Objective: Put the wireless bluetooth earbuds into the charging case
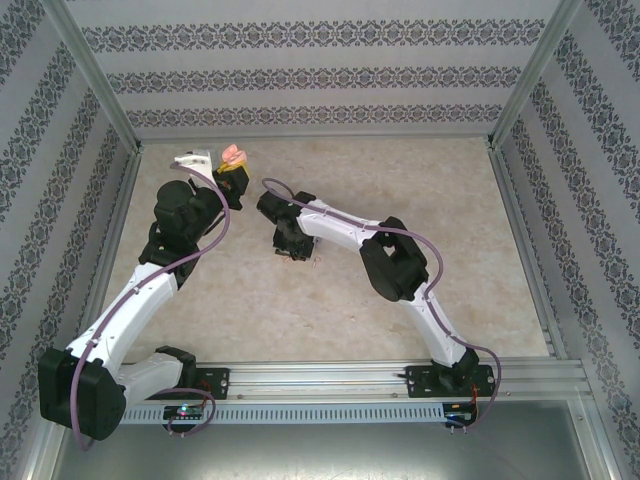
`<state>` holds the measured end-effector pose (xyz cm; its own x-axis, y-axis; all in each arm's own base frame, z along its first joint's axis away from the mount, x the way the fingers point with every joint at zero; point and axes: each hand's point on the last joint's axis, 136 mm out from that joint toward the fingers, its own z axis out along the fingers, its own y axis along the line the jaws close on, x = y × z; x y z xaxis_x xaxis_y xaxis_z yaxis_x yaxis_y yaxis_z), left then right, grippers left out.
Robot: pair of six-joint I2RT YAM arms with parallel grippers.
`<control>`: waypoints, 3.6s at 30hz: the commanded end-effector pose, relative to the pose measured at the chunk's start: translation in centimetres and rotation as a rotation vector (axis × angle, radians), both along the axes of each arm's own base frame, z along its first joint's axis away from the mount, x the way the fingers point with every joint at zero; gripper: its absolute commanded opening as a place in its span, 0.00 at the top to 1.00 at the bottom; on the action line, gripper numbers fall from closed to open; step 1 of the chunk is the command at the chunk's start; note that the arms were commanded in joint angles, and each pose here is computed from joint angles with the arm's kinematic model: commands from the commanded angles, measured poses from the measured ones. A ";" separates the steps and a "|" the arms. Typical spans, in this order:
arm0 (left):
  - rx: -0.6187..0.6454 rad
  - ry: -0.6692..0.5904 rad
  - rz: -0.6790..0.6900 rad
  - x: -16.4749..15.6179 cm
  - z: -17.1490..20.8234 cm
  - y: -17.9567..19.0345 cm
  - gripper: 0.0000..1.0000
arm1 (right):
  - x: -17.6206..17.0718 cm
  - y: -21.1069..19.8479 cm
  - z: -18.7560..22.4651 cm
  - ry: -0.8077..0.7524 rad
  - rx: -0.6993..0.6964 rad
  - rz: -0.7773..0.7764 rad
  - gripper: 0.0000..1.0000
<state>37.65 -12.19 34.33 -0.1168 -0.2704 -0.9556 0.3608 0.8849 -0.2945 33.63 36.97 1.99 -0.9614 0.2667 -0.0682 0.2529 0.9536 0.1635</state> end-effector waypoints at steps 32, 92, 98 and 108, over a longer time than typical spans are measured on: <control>-0.043 -0.063 -0.002 -0.7 1.9 0.2 1.00 | 0.6 -1.0 -0.3 -0.029 -0.086 0.085 0.66; -0.040 -0.049 -0.044 -1.0 2.4 -0.5 1.00 | -5.1 -2.6 0.6 -0.002 -0.237 0.794 0.81; -0.052 -0.050 -0.043 -1.1 2.4 -0.4 1.00 | -5.7 -2.5 -0.1 0.025 -0.262 0.825 0.78; -0.060 -0.053 -0.044 -1.2 2.5 -0.4 1.00 | -6.4 -1.6 -0.7 0.046 -0.257 0.827 0.67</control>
